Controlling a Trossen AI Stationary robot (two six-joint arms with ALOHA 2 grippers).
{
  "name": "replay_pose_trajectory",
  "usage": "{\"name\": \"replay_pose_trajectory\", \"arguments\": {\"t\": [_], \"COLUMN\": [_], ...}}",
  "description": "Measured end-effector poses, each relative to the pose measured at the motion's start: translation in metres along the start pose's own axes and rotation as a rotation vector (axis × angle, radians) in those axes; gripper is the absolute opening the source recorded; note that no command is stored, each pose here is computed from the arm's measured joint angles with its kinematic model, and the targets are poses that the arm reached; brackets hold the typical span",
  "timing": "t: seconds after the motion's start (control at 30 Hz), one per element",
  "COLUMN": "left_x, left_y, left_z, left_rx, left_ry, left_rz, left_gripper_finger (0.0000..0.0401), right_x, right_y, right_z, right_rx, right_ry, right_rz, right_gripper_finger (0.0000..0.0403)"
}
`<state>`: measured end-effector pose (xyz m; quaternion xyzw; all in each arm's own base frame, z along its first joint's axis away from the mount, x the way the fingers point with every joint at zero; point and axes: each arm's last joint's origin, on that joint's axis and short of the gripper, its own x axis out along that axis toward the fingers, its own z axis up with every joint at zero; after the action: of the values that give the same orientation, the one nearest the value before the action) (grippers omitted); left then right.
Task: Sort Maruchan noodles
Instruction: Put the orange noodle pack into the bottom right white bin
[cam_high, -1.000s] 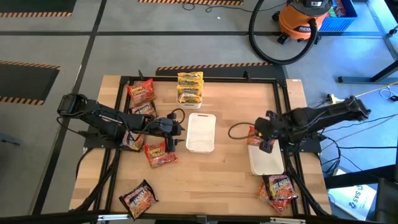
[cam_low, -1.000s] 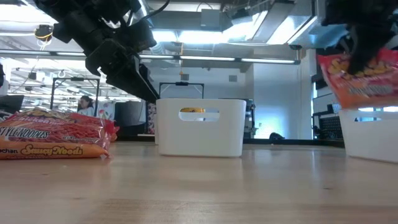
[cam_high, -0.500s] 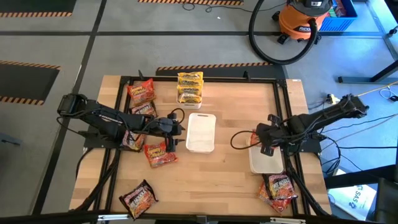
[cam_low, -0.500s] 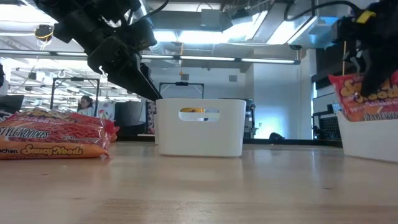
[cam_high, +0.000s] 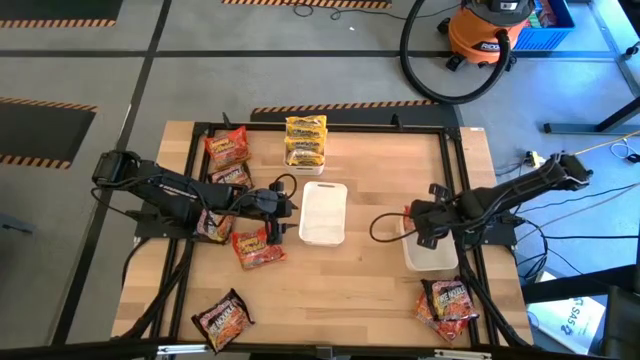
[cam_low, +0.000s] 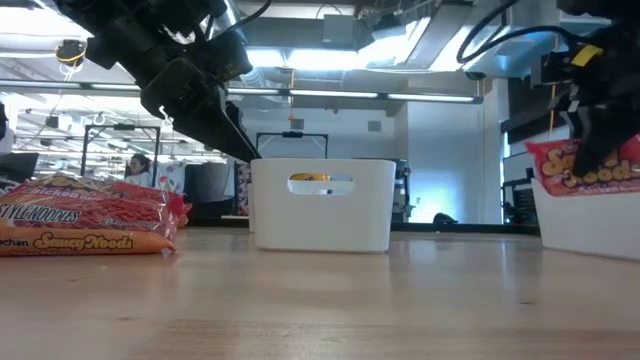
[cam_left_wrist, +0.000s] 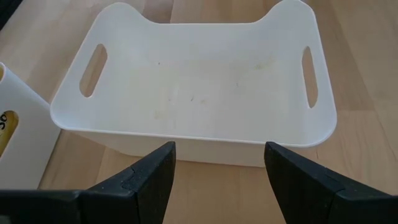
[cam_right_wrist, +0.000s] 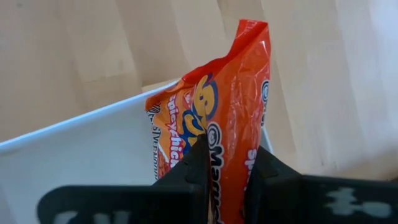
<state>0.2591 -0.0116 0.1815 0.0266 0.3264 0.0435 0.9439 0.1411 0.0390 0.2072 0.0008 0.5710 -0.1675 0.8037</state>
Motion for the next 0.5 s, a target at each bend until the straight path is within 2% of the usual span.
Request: {"name": "replay_pose_trajectory", "arguments": {"t": [0.27, 0.5], "left_x": [0.000, 0.000], "left_y": [0.000, 0.000], "left_z": [0.000, 0.000], "left_rx": [-0.003, -0.004], "left_ry": [-0.005, -0.002], "left_rz": [0.000, -0.001], "left_gripper_finger": [0.0240, 0.0240], "right_x": [0.012, 0.020], "right_y": [-0.014, -0.020], "right_z": [0.010, 0.014], "right_rx": [0.107, 0.088], "right_ry": [0.052, 0.088], "right_rz": [-0.077, -0.124], "right_gripper_finger": [0.0035, 0.0035]}}
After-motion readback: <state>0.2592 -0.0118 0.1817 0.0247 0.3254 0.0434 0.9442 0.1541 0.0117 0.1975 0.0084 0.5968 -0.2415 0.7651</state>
